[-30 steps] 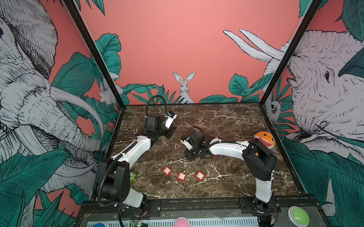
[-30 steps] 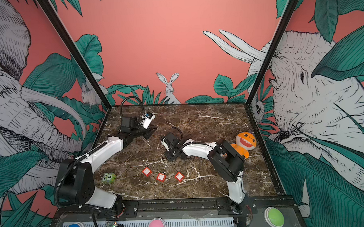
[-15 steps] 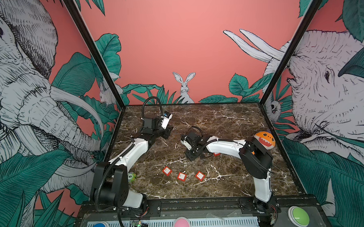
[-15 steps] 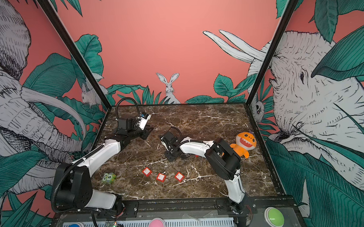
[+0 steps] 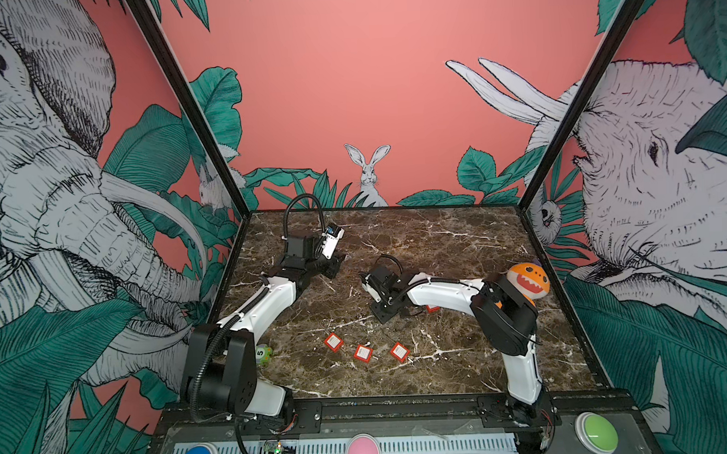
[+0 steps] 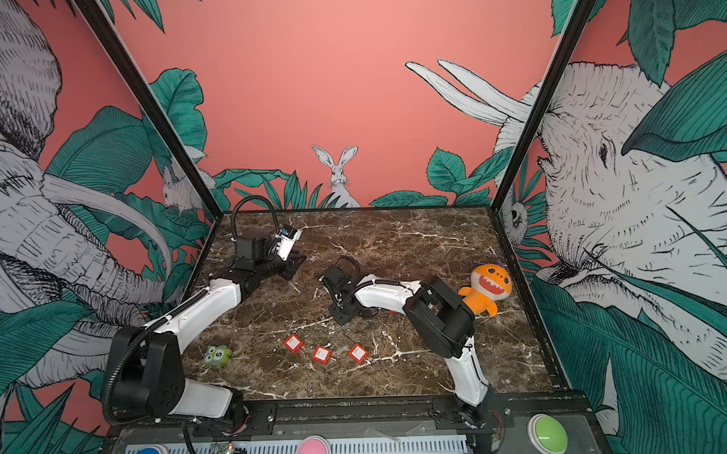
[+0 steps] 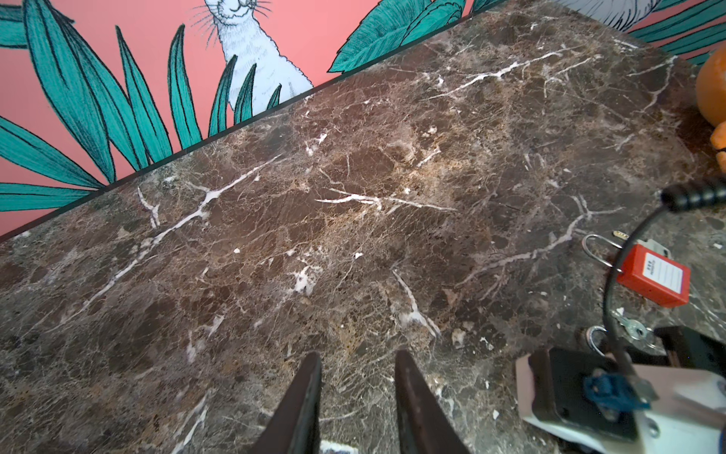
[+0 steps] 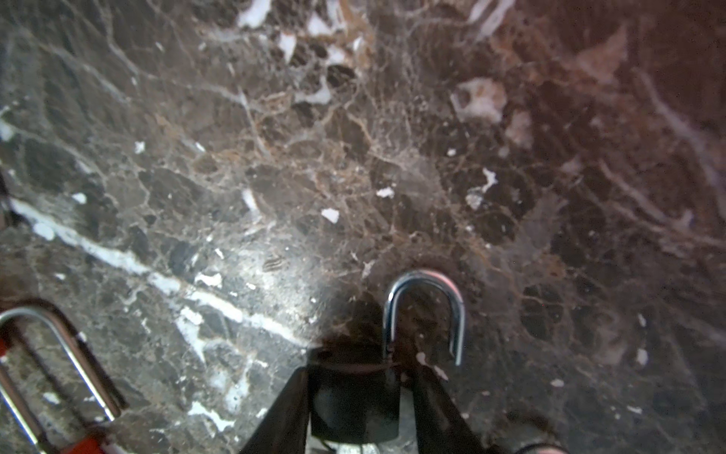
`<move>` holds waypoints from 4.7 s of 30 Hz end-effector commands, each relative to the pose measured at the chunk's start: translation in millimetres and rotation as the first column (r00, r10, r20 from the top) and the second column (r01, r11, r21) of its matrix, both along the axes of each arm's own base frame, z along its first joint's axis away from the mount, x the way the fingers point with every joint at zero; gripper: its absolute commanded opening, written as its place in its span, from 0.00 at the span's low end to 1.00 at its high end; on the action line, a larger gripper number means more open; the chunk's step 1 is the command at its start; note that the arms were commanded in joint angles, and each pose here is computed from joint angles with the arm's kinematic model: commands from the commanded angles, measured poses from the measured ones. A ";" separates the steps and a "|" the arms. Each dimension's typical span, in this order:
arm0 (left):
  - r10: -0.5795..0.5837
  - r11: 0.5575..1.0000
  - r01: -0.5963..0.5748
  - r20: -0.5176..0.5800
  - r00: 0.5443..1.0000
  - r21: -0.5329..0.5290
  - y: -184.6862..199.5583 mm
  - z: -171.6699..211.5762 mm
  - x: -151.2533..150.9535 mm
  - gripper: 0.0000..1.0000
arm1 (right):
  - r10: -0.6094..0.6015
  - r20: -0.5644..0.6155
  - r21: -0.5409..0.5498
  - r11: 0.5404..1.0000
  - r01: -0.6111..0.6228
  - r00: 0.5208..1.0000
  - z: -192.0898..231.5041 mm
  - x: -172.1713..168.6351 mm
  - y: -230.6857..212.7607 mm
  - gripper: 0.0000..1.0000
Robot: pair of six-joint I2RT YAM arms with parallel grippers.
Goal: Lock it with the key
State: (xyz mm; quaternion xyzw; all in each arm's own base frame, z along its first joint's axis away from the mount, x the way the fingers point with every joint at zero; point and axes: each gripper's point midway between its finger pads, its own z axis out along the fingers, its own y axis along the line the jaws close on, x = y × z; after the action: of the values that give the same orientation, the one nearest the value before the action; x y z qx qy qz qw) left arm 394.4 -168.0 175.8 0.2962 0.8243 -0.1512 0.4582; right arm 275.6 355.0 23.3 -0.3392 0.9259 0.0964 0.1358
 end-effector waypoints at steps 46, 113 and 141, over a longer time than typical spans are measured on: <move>-0.876 0.445 0.785 0.390 0.283 0.430 -99.2 12.1 -139.1 0.33 | 0.613 0.371 0.411 0.565 -0.715 0.697 174.0 -42.0 -46.7 0.16; -0.825 0.453 0.885 0.326 0.462 -0.110 -146.6 22.3 -159.8 0.00 | 0.508 0.452 0.249 0.717 -0.651 0.733 161.7 -15.8 -79.9 0.45; -0.815 0.454 0.886 0.354 0.458 -0.100 -154.6 21.6 -156.9 0.00 | 0.559 0.507 0.298 0.600 -0.742 0.656 166.1 -19.7 -59.8 0.00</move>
State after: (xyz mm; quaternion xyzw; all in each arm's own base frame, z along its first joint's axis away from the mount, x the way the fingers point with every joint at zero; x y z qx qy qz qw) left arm 246.4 -314.5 186.1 0.6146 0.5004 -0.4187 0.4432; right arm 253.8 282.6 175.8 -0.6136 0.6636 0.2865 0.3178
